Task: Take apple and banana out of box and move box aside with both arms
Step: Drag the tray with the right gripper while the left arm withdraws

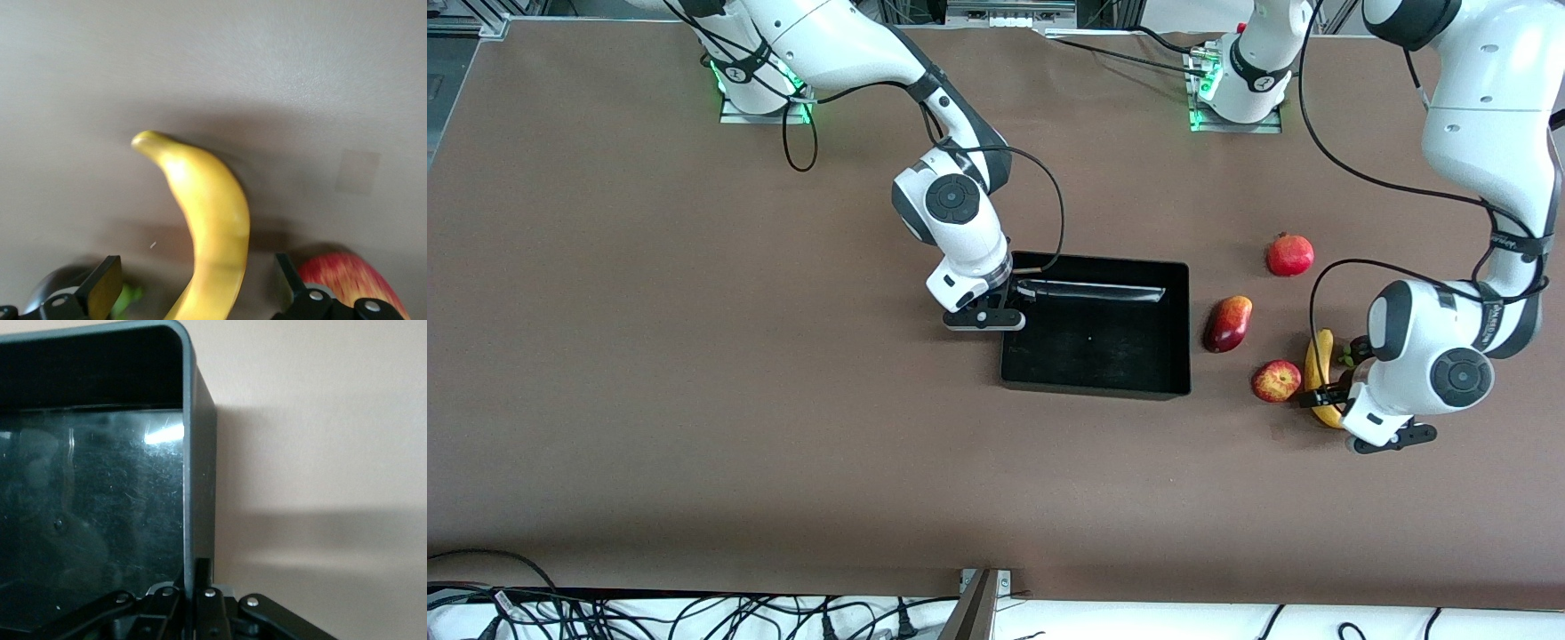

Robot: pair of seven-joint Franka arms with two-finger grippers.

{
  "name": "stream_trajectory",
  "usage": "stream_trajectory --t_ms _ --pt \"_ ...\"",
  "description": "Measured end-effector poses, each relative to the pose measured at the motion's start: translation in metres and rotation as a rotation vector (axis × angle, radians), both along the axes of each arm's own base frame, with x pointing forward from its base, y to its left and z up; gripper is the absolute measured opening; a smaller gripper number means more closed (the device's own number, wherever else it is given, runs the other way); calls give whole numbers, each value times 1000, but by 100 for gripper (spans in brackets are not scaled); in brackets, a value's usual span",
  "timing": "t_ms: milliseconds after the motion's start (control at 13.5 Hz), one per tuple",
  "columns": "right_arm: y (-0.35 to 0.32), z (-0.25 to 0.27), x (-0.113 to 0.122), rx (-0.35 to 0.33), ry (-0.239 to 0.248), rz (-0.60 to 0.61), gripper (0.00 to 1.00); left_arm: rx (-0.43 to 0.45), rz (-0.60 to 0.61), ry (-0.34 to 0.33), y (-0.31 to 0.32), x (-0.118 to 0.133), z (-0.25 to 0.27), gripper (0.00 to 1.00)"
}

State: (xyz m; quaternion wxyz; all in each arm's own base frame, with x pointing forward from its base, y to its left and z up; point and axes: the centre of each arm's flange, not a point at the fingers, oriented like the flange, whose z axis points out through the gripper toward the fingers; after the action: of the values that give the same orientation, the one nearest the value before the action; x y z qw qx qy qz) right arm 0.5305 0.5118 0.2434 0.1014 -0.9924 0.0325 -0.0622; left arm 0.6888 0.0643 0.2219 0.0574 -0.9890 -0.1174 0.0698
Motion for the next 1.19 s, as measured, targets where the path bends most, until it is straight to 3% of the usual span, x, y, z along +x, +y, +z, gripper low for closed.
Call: stream_trajectory --t_ms 370,593,815,963,1185 --pt "-59 86 38 -100 23 -69 5 15 11 5 -21 -17 147 100" --pt "-148 136 77 -168 50 -63 5 -27 23 -62 -43 -39 244 100" --pt "-253 150 108 -158 106 -26 5 -65 39 -145 -51 -67 323 100" --pt "-317 148 112 -142 136 -31 5 -81 48 -202 -53 -82 361 100" --pt "-412 131 98 -158 182 -8 5 -77 51 -259 -52 -95 394 100"
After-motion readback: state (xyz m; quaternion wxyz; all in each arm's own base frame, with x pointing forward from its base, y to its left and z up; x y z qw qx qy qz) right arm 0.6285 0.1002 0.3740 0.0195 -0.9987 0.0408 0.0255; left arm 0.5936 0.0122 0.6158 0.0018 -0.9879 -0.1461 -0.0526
